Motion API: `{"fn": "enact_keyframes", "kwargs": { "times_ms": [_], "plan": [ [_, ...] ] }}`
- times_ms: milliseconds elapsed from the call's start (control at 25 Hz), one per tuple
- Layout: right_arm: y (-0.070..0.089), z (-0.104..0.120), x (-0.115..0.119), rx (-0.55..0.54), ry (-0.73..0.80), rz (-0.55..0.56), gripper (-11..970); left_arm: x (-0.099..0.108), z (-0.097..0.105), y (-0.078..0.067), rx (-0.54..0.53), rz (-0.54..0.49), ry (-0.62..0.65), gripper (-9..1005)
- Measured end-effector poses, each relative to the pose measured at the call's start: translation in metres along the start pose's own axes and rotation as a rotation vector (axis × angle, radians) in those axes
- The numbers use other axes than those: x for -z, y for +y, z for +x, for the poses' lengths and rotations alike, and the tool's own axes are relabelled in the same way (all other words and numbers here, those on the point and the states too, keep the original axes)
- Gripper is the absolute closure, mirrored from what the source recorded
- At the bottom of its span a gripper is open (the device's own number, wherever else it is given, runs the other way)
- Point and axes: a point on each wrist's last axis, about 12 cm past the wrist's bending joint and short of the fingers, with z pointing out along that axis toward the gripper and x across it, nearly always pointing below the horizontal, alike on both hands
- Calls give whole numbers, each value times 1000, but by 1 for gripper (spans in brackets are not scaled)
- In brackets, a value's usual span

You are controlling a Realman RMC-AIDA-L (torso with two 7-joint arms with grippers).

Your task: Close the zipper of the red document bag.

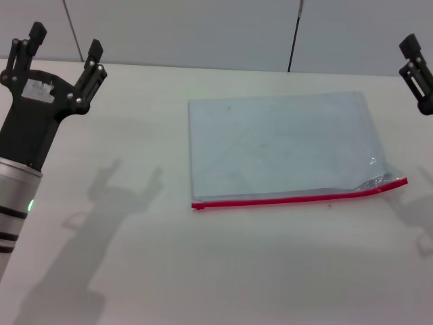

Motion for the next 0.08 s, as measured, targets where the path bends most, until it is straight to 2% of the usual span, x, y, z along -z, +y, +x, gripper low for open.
{"fn": "enact_keyframes", "kwargs": {
  "times_ms": [80],
  "plan": [
    [0, 0, 0, 0, 0, 0, 200, 0, 0, 0, 0, 1, 0, 153]
  ]
}}
